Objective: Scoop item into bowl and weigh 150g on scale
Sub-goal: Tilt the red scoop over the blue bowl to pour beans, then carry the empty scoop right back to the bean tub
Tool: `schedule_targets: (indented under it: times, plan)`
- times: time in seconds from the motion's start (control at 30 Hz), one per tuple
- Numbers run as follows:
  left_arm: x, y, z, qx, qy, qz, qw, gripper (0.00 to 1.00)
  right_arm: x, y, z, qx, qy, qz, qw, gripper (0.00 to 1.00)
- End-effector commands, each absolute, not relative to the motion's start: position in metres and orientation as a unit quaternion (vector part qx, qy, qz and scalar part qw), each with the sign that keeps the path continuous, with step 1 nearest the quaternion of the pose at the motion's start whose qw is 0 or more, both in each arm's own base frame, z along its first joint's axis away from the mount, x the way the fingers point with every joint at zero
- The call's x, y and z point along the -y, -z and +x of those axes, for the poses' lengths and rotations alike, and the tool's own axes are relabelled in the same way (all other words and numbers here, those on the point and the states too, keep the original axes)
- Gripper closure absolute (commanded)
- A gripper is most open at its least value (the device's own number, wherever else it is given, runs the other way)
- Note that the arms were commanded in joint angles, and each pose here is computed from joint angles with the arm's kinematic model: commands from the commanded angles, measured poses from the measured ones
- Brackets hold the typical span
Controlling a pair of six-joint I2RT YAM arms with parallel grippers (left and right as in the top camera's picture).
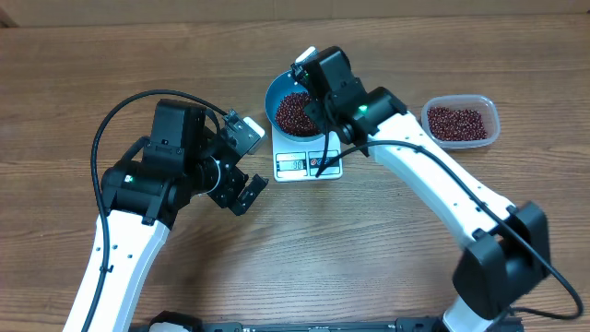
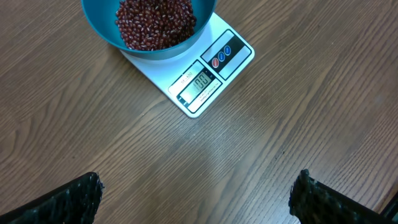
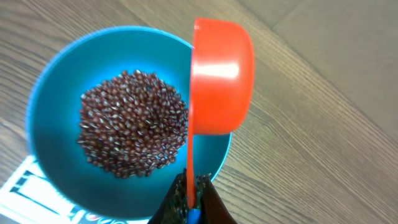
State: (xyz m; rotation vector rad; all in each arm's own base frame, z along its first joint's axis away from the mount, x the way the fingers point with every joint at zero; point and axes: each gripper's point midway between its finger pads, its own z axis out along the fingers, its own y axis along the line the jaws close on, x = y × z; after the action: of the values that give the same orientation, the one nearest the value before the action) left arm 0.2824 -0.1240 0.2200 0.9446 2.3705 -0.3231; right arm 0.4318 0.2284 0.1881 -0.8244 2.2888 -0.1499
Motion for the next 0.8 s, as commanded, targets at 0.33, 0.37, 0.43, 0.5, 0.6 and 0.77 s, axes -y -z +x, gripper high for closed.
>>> schedule_targets:
  times: [0.33,0.37,0.43,0.5,0.6,0.77]
  plan:
    - [0.126,-0.227,0.287,-0.881,0.120,0.354,0.289,0.00,-0.193,-0.249,0.378,-0.928,-0.147,-0.168,0.299,0.96]
    - [0.126,-0.227,0.287,-0.881,0.120,0.354,0.289,0.00,-0.183,-0.248,0.376,-0.934,-0.154,-0.146,0.287,0.96]
    - [0.126,-0.227,0.287,-0.881,0.120,0.354,0.289,0.00,-0.173,-0.248,0.369,-0.939,-0.170,-0.134,0.269,0.96]
    - [0.126,-0.227,0.287,-0.881,0.120,0.354,0.289,0.00,-0.160,-0.248,0.364,-0.944,-0.179,-0.118,0.253,0.96]
    - [0.126,-0.227,0.287,-0.881,0.120,0.354,0.289,0.00,-0.135,-0.245,0.359,-0.953,-0.169,-0.088,0.235,0.96]
    - [0.126,-0.227,0.287,-0.881,0.120,0.354,0.289,0.01,-0.076,-0.232,0.348,-0.974,-0.110,-0.018,0.197,0.96]
